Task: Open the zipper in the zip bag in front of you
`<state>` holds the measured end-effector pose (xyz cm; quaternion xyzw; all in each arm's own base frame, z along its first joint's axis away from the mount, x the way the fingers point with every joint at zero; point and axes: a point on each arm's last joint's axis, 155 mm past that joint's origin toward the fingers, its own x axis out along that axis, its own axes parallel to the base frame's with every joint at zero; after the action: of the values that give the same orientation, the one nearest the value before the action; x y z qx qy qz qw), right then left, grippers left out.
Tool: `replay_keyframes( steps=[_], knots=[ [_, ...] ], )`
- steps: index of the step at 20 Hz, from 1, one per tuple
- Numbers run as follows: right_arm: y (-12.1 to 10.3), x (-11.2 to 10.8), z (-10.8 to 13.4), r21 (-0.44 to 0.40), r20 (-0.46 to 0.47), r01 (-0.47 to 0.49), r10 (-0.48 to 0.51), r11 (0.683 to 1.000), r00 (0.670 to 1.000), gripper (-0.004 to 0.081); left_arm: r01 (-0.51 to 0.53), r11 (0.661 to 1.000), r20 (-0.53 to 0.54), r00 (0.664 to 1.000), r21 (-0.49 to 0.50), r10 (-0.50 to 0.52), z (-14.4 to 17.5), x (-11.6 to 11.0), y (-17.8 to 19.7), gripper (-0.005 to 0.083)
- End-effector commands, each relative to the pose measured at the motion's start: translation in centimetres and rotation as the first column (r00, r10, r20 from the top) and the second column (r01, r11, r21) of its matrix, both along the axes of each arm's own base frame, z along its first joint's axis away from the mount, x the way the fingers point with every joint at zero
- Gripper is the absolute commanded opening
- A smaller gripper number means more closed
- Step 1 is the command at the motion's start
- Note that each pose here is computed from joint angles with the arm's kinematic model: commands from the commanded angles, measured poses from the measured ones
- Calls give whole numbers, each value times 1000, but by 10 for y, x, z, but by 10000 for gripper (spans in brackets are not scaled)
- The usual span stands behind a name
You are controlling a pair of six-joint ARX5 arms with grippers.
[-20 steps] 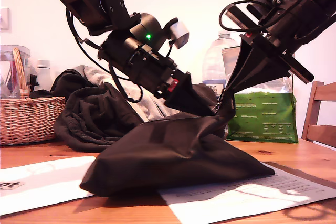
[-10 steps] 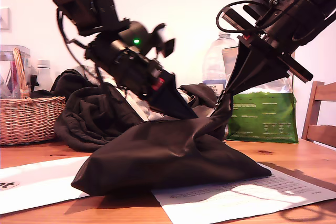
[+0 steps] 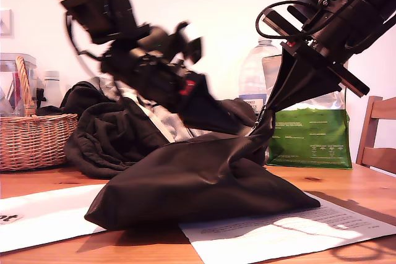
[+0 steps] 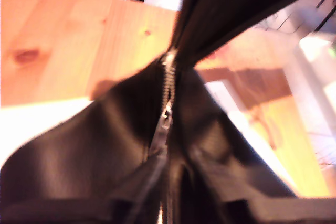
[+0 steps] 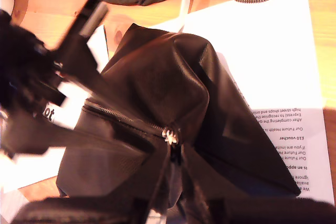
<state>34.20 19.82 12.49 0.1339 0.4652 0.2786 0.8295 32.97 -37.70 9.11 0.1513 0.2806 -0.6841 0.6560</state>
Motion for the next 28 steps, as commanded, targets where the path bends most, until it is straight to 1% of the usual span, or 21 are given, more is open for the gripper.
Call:
replay_keyframes(
  steps=[1,5,7,11,15,17,19,21,25,28],
  knots=[
    [-2,2,-1,-3,4,5,-5,1000,1000,-12,-23,996,62,998,84,18,-26,6,-5,239],
    [-2,2,-1,-3,5,5,-5,1000,1000,-12,-80,984,193,980,159,48,-35,21,-8,269],
    [-2,3,-1,-5,7,2,-2,1000,1000,-12,-101,980,207,976,172,65,-36,26,-6,269],
    [-2,2,-1,-6,8,1,0,1000,1000,-12,-125,979,213,973,161,89,-30,34,0,269],
    [-2,2,-1,-6,8,-1,1,1000,1000,-12,-141,982,240,965,127,107,-12,41,3,269],
    [-2,2,-1,-6,9,0,0,1000,1000,-12,-114,990,229,969,84,92,-3,38,-1,267],
    [-2,2,-2,-7,4,0,0,1000,1000,-12,-97,993,218,973,66,80,0,35,-3,246],
    [-3,0,-3,-10,-4,-1,1,1000,1000,-12,-72,997,206,977,42,62,5,30,-6,246],
    [-4,-2,-5,-21,-6,-13,13,1000,1000,-12,-68,997,217,974,24,61,14,30,-6,246],
    [-4,-2,-5,-21,-5,-13,12,1000,1000,-12,-50,999,207,977,8,47,16,26,-9,246]
  ],
)
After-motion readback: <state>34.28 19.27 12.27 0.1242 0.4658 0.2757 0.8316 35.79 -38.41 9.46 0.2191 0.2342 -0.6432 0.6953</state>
